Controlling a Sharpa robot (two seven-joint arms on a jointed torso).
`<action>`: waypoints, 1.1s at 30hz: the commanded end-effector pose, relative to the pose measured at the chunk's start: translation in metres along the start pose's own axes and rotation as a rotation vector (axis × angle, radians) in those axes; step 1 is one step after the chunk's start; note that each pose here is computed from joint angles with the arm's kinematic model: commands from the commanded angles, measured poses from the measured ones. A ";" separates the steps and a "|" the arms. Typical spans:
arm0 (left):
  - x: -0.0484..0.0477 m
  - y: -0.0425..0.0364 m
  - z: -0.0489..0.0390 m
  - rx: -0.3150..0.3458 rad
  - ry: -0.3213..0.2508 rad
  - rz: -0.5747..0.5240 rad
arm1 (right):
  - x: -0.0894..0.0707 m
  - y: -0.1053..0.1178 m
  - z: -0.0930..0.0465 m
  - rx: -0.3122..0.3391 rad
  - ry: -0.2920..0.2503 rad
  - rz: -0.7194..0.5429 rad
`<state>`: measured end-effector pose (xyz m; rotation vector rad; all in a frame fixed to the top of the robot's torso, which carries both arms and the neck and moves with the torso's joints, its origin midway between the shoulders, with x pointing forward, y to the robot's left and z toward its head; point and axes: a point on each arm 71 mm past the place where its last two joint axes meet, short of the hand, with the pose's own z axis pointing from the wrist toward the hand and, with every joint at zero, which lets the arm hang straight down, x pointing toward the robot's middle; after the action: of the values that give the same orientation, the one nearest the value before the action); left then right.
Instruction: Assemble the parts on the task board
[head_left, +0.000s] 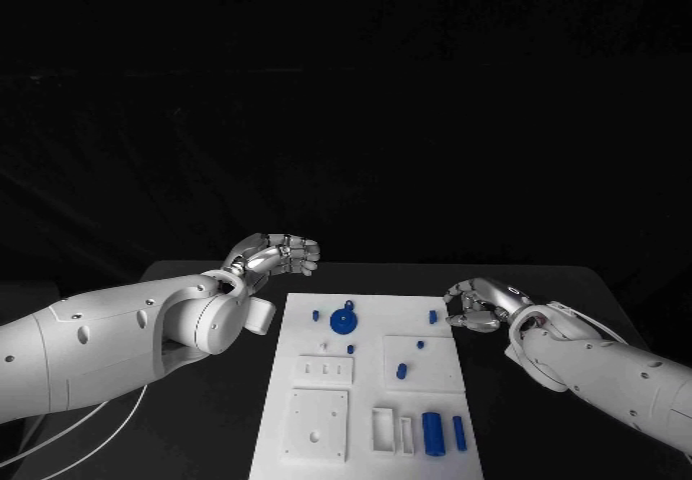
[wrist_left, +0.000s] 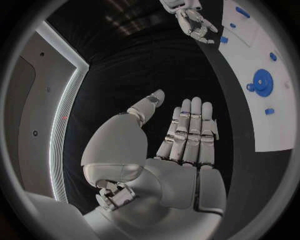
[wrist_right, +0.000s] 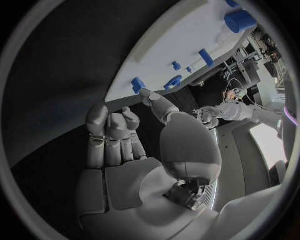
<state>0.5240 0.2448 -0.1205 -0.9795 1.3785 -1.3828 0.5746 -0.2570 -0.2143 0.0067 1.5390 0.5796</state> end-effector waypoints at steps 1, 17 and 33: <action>0.0023 -0.0019 0.0003 0.016 0.019 -0.002 | 0.008 -0.002 0.001 0.000 0.042 0.009; 0.0039 -0.0017 0.0013 0.015 0.024 -0.004 | 0.032 -0.001 0.004 0.029 0.060 0.031; 0.0064 -0.0021 0.0011 0.014 0.032 -0.005 | 0.034 0.002 0.007 0.029 0.069 0.035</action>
<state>0.5240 0.2419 -0.1204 -0.9753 1.3849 -1.3909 0.5793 -0.2403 -0.2377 0.0400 1.5765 0.5934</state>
